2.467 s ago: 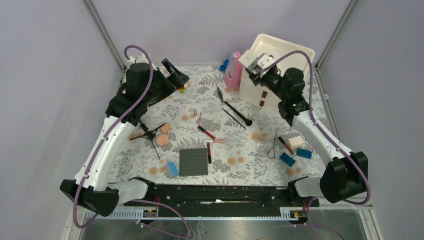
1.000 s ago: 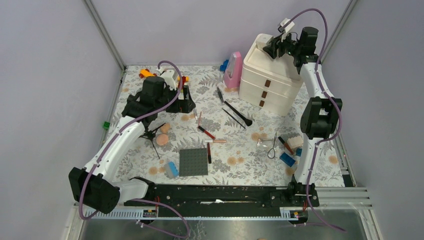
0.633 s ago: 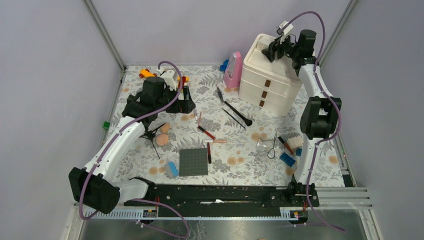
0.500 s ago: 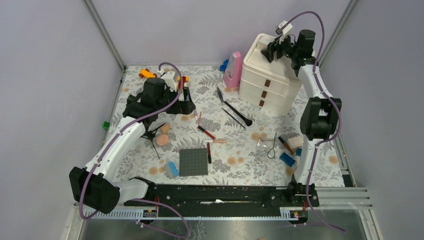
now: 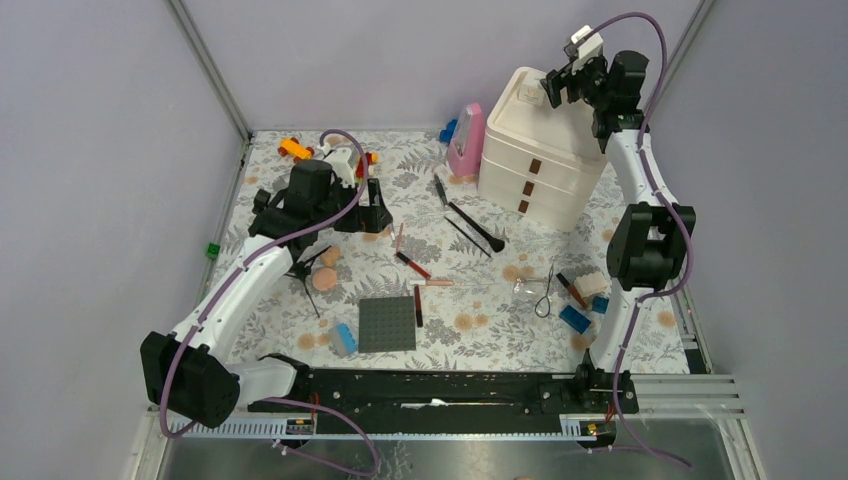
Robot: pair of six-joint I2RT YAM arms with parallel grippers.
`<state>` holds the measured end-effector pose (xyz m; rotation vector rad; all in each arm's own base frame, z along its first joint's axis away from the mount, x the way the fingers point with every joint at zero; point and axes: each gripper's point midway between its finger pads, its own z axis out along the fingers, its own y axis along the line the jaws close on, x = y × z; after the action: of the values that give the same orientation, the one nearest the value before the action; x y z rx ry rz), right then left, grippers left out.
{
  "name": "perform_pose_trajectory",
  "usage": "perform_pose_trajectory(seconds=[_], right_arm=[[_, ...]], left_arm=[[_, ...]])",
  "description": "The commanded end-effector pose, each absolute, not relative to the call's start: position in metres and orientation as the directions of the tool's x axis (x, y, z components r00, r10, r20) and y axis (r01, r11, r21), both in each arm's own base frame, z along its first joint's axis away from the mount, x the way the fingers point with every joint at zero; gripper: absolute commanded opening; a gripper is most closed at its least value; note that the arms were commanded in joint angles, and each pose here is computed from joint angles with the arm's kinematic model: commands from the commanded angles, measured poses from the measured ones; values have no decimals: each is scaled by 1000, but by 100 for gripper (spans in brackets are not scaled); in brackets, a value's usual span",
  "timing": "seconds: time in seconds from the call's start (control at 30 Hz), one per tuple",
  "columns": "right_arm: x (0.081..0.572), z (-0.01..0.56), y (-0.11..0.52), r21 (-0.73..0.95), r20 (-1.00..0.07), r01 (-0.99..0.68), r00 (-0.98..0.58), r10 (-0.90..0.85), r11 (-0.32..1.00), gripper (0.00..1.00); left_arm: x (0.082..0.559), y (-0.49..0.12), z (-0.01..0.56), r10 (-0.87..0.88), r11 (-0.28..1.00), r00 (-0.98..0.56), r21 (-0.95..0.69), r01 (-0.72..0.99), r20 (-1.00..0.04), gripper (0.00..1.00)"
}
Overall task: Organize the makeup
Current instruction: Place the makeup in the storage box.
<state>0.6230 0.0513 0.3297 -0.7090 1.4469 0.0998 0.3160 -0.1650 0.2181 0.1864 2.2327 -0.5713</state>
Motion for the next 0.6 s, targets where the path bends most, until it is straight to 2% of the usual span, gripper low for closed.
perform_pose_trajectory(seconds=[0.0,0.3,0.47,0.57], right_arm=[[614,355,49,-427,-904,-437,223,-365,792,86],[596,392,58,-364,-919,-426,310,-245,828,86],[584,438,40,-328,-905,-293,372,-209,898,86],[566,465,25,-225,-920,-214,369,-134,951,86]], left_arm=[[323,-172,237,-68,865,-609,-351,359,-790,99],[323,-170,238,-73,868,-604,-349,354,-794,99],[324,-171,236,-87,866,-599,-358,350,-796,99],[325,-170,229,-90,871,-602,-356,338,-794,99]])
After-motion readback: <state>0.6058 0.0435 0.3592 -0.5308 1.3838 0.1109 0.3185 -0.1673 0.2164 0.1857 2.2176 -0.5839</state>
